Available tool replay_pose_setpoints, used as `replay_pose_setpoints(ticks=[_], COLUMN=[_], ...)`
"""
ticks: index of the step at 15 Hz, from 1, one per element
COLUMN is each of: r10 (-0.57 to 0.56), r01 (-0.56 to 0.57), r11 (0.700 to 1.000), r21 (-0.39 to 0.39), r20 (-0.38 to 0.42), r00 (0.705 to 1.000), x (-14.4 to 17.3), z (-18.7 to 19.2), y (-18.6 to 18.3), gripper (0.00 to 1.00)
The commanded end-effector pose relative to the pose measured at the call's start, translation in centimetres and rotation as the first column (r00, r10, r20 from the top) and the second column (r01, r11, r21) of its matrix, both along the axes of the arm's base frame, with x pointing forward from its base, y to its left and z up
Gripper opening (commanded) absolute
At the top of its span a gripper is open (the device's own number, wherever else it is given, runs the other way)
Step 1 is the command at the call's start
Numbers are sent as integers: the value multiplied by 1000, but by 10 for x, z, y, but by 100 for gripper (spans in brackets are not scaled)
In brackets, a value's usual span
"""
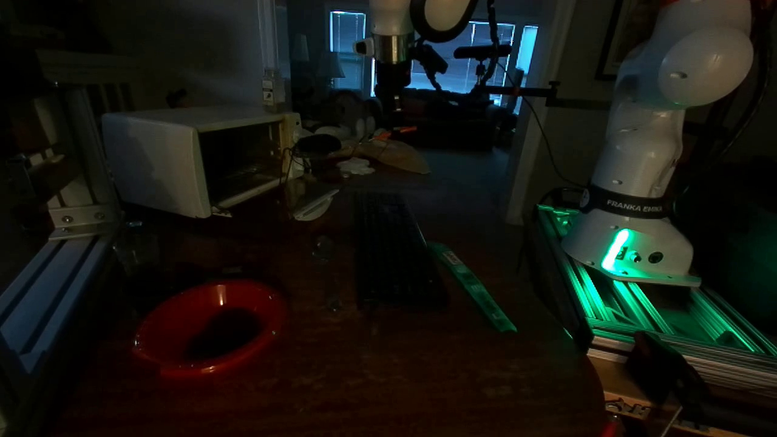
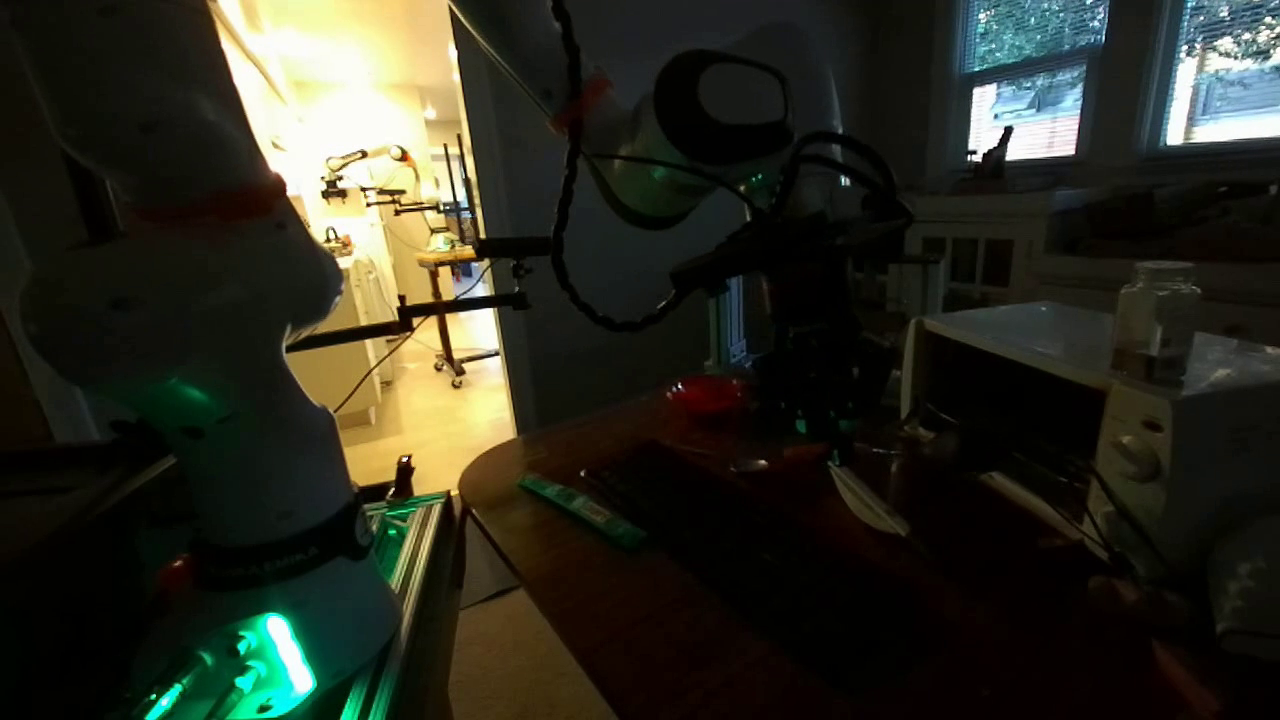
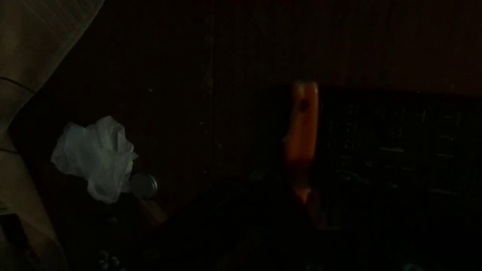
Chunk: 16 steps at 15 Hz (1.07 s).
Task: Pick up the computer mouse and put it in the microwave
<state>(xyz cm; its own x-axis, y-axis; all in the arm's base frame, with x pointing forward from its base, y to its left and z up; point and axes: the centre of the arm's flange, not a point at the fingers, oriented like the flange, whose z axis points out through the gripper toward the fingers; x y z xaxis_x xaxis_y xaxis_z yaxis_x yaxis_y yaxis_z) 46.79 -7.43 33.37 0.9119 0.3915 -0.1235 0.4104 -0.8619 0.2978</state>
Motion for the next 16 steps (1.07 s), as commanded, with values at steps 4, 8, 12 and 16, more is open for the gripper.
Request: replay_pose_setpoints(ticks=[4, 8, 12, 16], r10=[3, 10, 22, 35], r01=[-4, -10, -23, -35], r11=[1000, 1000, 1000, 999], r21=[-24, -21, -15, 3], r20=[-27, -36, -32, -29], r00=[1000, 999, 999, 999], x=[40, 62, 89, 114], z=[0, -5, -6, -6], y=[13, 23, 29, 31], gripper=[5, 5, 5, 5])
